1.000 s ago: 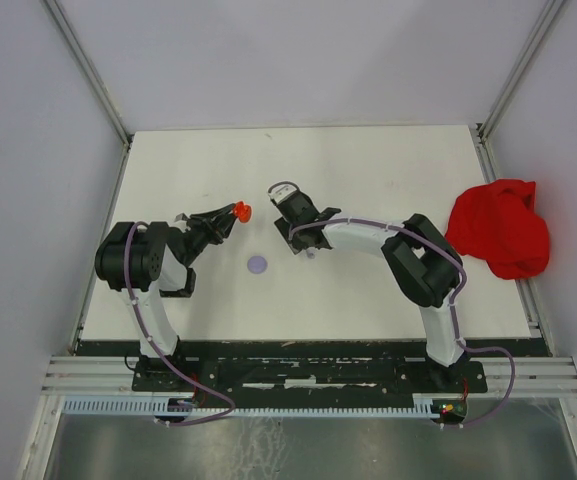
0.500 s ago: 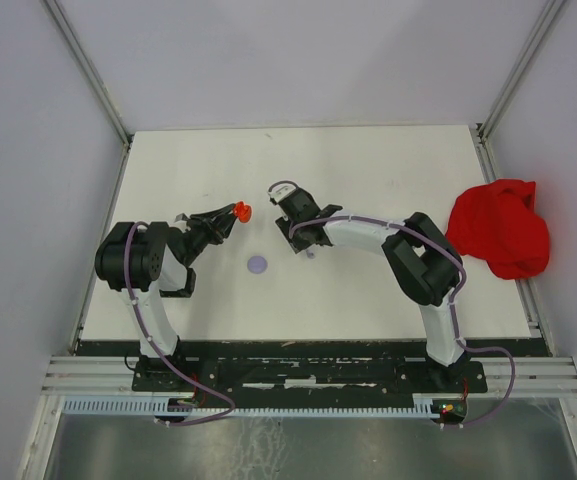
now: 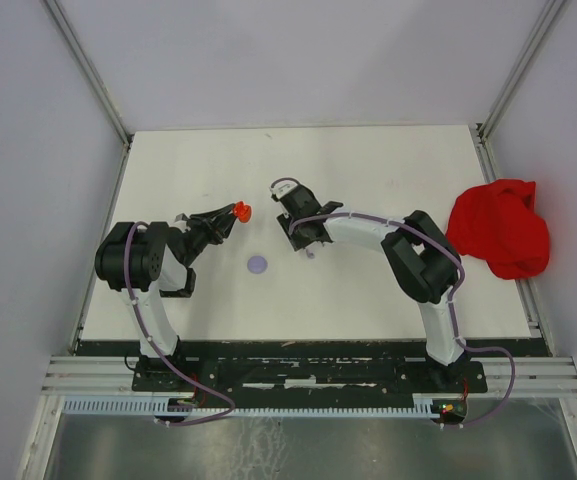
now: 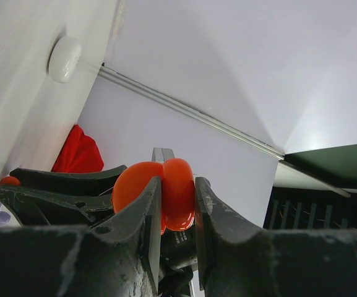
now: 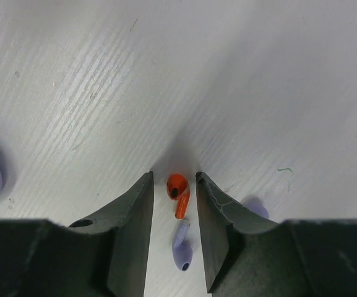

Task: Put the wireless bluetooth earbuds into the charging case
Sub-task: Pick up the earbud from the center of the board, then place the earbud in the charging case.

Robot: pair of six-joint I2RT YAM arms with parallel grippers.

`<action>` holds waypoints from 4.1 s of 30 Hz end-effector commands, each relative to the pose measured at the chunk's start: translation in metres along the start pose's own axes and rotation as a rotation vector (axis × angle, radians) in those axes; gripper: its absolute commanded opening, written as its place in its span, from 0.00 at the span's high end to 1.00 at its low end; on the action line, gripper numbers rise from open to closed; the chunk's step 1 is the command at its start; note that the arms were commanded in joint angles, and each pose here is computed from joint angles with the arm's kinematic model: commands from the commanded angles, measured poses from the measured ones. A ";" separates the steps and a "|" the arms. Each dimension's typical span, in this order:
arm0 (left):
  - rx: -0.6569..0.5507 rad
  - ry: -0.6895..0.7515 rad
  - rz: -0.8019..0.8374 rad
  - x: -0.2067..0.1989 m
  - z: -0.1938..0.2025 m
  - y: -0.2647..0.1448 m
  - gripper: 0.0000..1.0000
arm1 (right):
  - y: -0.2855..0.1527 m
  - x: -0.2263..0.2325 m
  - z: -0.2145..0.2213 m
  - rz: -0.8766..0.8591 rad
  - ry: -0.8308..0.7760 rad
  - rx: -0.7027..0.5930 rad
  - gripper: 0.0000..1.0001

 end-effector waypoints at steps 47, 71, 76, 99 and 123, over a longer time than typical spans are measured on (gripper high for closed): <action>0.209 0.135 0.142 -0.013 0.038 0.014 0.97 | -0.125 -0.013 -0.113 -0.144 -0.086 -0.953 0.99; 0.312 0.101 0.142 -0.006 0.068 0.039 0.97 | -0.088 -0.001 -0.051 -0.343 -0.200 -1.353 1.00; 0.320 0.101 0.149 -0.007 0.071 0.040 0.97 | -0.082 -0.001 -0.046 -0.344 -0.208 -1.333 1.00; 0.347 0.100 0.177 -0.017 0.081 0.040 0.97 | -0.062 0.000 -0.031 -0.348 -0.213 -1.268 1.00; 0.358 0.100 0.194 -0.023 0.086 0.037 0.97 | -0.054 -0.003 -0.026 -0.321 -0.211 -1.244 1.00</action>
Point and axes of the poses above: each gripper's point midway between its finger pads, its own y axis out along the fingers, its own x axis along the line the jaws close on, z = x × y, the point moved 10 cm from there along -y, back along the fingers
